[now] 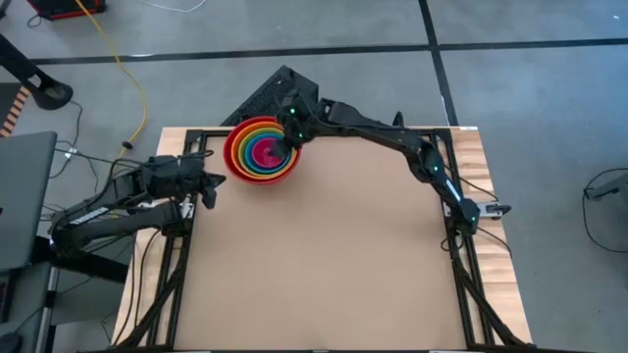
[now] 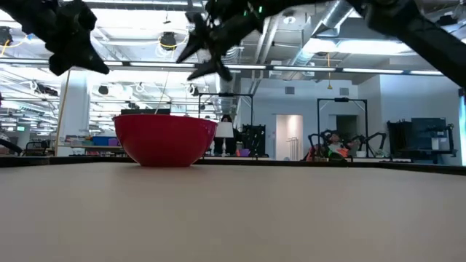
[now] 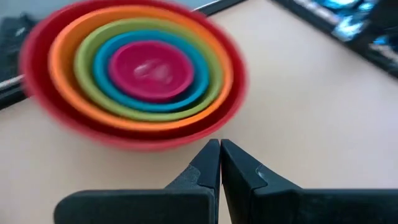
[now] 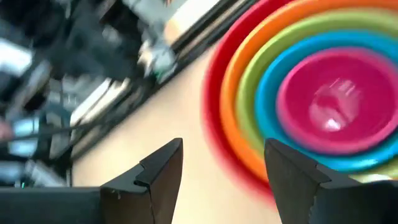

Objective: Nest bowls inside each other
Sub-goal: Return to Home Position

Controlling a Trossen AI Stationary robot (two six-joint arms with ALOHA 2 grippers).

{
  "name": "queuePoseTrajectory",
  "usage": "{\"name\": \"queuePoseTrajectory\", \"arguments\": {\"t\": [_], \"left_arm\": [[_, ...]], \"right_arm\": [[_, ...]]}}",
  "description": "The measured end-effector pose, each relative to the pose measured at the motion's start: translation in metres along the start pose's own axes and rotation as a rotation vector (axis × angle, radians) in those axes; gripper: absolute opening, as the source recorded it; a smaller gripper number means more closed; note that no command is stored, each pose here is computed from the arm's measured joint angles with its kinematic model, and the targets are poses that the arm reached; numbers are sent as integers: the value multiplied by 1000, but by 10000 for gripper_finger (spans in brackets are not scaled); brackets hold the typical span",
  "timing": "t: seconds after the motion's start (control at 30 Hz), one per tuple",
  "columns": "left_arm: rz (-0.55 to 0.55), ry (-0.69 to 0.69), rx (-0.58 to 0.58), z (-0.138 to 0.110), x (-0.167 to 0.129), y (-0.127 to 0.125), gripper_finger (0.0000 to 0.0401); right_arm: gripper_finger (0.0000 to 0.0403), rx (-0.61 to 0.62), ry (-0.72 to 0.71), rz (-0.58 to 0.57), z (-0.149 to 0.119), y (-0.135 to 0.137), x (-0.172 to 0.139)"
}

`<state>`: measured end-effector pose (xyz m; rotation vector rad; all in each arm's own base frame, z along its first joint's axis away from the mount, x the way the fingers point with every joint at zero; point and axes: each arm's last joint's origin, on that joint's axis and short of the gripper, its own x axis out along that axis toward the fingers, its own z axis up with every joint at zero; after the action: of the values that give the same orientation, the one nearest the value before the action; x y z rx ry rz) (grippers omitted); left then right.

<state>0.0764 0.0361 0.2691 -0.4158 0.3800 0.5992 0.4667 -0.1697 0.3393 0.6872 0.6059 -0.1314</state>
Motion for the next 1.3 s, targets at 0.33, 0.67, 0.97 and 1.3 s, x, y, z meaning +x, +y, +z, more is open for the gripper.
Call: {"name": "queuePoseTrajectory", "arguments": {"t": [0.33, 0.67, 0.97, 1.3], "left_arm": [[-335, -152, 24, 20, -4, -15, 0], [-572, -167, 50, 26, -10, -25, 0], [-668, -185, -17, 9, 2, -41, 0], [-682, -212, 52, -5, 5, -45, 0]], "right_arm": [[230, -254, 226, 55, -56, 98, -40], [230, -472, 271, -10, -104, 167, -93], [230, -516, 238, -147, -138, 160, -156], [230, -453, -179, 10, -203, 81, -204]]}}
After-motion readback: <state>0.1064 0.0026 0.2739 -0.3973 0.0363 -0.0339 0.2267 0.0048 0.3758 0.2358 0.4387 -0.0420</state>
